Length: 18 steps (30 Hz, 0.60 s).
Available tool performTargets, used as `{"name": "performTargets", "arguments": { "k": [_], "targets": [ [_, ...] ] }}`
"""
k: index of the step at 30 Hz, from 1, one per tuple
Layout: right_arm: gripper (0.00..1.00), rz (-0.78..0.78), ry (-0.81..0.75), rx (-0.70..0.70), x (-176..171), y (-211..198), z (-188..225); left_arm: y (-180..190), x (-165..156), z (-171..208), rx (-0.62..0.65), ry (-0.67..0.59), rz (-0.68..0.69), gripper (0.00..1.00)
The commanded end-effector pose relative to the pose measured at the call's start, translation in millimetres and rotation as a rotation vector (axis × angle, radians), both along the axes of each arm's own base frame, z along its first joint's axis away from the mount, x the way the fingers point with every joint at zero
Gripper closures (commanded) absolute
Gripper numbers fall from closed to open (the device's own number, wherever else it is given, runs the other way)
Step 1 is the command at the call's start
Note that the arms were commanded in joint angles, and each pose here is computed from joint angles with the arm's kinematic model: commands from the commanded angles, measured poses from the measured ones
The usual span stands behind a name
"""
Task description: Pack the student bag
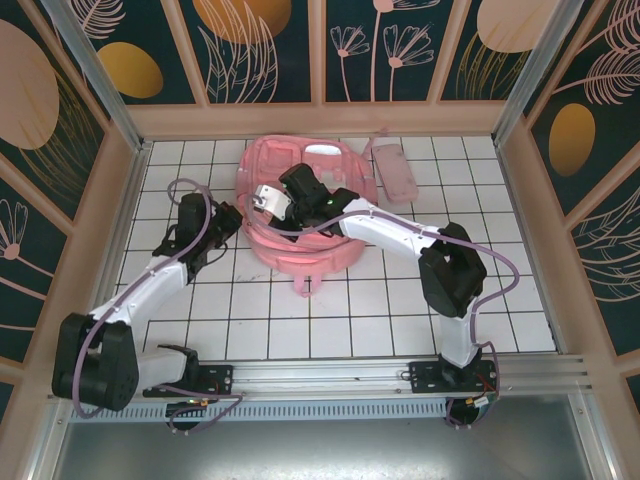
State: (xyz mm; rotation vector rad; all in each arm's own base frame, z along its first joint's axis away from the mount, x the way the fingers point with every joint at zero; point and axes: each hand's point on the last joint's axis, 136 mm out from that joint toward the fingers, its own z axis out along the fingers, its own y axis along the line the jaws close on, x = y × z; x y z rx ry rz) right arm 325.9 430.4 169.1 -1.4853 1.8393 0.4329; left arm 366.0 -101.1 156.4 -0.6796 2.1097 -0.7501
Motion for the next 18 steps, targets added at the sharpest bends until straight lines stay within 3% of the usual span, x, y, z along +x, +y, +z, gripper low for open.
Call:
{"name": "performTargets", "arguments": {
  "k": [1, 8, 12, 15, 18],
  "targets": [
    [1.0, -0.055, 0.044, -0.052, 3.8, -15.3, -0.6, 36.7, 7.0, 18.1, -0.008, -0.133, 0.17, 1.0],
    [1.0, 0.134, 0.11, -0.085, -42.6, -18.8, -9.0, 37.7, 17.4, 57.4, 0.096, -0.343, 0.124, 1.0],
    [0.99, 0.053, 0.081, -0.099, -33.3, -27.9, -5.6, 20.6, 25.2, 84.2, 0.112, -0.468, 0.022, 1.0],
    [0.65, -0.088, 0.102, -0.049, -11.7, -25.8, 15.9, -4.9, 19.2, 96.9, 0.081, -0.538, -0.13, 1.0],
    [0.55, -0.207, 0.124, 0.046, -0.7, -22.2, 42.5, -20.4, 8.8, 103.1, 0.079, -0.571, -0.236, 1.0]
  ]
}}
